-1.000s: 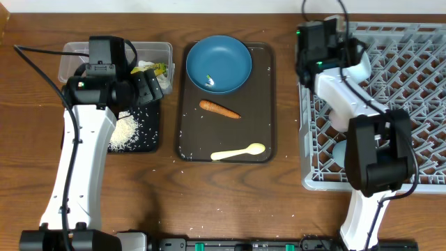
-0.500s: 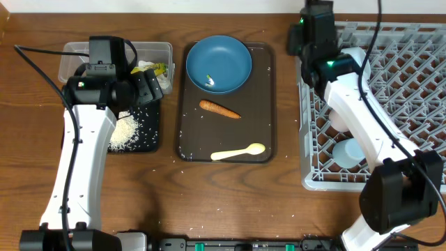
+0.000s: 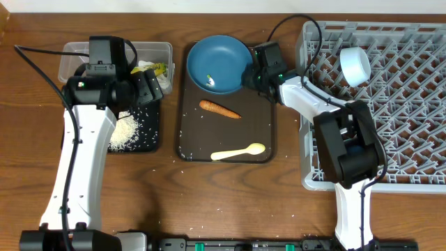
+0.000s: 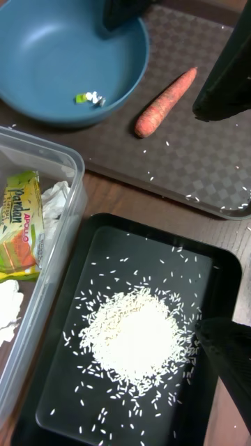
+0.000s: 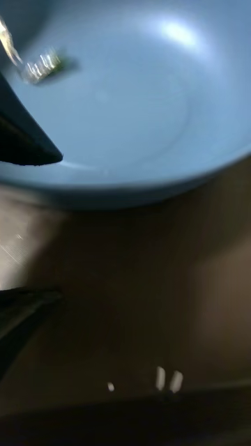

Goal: Sort waste into correct bins and load items into the dishwasher rack
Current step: 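Grasp the rim of the blue plate with the right gripper and lift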

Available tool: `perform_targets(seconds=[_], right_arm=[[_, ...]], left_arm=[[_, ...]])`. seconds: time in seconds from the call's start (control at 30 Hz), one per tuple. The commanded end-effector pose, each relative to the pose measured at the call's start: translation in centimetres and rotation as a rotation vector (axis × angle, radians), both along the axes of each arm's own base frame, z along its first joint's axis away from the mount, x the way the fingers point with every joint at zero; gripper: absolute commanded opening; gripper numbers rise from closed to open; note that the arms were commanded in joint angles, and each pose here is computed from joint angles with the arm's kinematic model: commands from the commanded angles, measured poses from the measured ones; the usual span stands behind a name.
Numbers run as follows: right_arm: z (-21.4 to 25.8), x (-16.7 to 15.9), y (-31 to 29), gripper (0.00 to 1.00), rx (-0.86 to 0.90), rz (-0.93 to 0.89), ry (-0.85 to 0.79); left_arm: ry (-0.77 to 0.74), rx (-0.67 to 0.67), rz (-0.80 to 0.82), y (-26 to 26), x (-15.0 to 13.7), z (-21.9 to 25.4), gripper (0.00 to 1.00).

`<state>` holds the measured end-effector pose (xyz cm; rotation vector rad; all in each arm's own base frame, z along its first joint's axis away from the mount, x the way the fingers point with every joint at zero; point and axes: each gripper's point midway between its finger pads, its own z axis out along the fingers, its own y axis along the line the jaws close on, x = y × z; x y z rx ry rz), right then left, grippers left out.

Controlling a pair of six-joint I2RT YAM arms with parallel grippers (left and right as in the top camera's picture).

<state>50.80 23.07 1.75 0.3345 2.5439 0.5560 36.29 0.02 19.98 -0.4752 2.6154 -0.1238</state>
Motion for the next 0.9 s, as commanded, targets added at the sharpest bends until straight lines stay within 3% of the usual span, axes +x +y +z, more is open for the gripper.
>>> perform_targets(seconds=[0.0, 0.1, 0.2, 0.23, 0.4, 0.5, 0.67, 0.87], right_arm=[[-0.3, 0.0, -0.1, 0.45, 0.028, -0.039, 0.022], [-0.3, 0.1, -0.1, 0.28, 0.028, -0.039, 0.019], [-0.3, 0.0, 0.0, 0.04, 0.035, -0.034, 0.025], [-0.3, 0.0, -0.1, 0.01, 0.039, -0.032, 0.027], [1.2, 0.4, -0.4, 0.01, 0.051, -0.013, -0.001], [4.6, 1.2, -1.2, 0.01, 0.027, 0.025, -0.083], [13.7, 1.7, -5.5, 0.01, -0.111, -0.004, -0.269], [27.9, -2.0, -17.3, 0.01, -0.471, -0.321, -0.497]], left_arm=[[-0.018, 0.012, 0.008, 0.3, 0.2, 0.7, 0.93], [-0.018, 0.012, 0.008, 0.3, 0.2, 0.7, 0.93], [-0.018, 0.012, 0.008, 0.3, 0.2, 0.7, 0.93], [-0.018, 0.012, 0.008, 0.3, 0.2, 0.7, 0.93], [-0.018, 0.012, 0.008, 0.3, 0.2, 0.7, 0.93], [-0.018, 0.012, 0.008, 0.3, 0.2, 0.7, 0.93], [-0.018, 0.012, 0.008, 0.3, 0.2, 0.7, 0.93], [-0.018, 0.012, 0.009, 0.3, 0.2, 0.7, 0.93]])
